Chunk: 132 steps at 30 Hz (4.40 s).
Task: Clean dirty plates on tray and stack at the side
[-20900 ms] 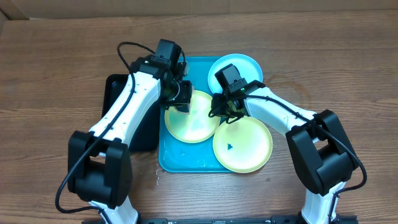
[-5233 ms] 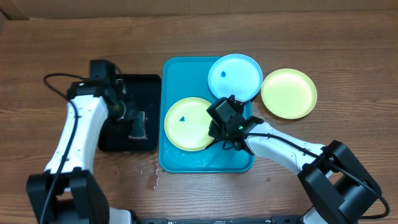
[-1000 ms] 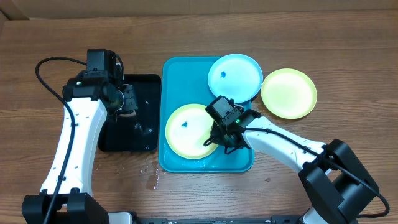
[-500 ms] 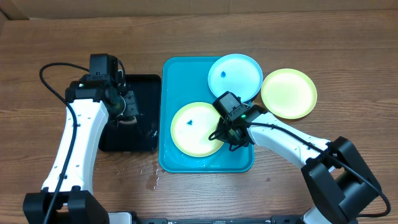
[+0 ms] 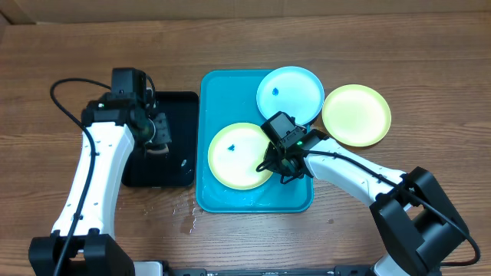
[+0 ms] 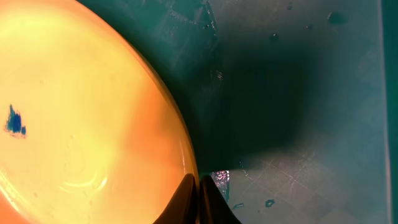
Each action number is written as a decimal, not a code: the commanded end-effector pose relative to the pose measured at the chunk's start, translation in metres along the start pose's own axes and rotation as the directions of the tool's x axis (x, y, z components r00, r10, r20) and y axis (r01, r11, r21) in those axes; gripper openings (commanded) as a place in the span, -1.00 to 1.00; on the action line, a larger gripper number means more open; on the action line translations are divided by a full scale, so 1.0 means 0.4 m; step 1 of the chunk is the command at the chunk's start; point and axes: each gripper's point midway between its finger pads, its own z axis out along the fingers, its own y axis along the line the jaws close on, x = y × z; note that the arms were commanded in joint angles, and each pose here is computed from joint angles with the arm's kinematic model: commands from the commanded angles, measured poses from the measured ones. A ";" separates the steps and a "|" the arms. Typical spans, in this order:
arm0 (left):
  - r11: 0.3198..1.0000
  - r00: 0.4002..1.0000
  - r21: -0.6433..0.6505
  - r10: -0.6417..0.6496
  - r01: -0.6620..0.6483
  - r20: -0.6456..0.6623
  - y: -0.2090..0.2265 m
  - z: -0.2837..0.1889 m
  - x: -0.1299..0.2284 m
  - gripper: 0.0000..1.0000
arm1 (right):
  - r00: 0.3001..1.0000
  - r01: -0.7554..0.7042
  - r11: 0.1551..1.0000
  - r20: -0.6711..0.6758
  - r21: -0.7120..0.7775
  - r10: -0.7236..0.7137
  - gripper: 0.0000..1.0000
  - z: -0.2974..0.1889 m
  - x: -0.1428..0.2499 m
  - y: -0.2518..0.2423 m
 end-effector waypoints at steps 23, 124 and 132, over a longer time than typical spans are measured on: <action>0.999 0.999 -0.037 -0.008 0.009 0.039 0.016 -0.052 -0.034 -0.92 | 0.997 0.000 1.000 0.078 -0.022 0.002 -0.39 0.015 -0.037 0.012; 0.998 0.998 -0.039 -0.047 0.048 0.032 0.020 0.210 0.085 -0.41 | 0.997 0.001 1.000 0.080 -0.026 0.001 -0.92 0.015 -0.038 0.015; 0.998 0.999 -0.046 -0.053 0.053 0.009 0.023 0.232 0.102 -0.66 | 0.997 0.001 1.000 0.080 -0.026 0.001 -0.92 0.015 -0.038 0.015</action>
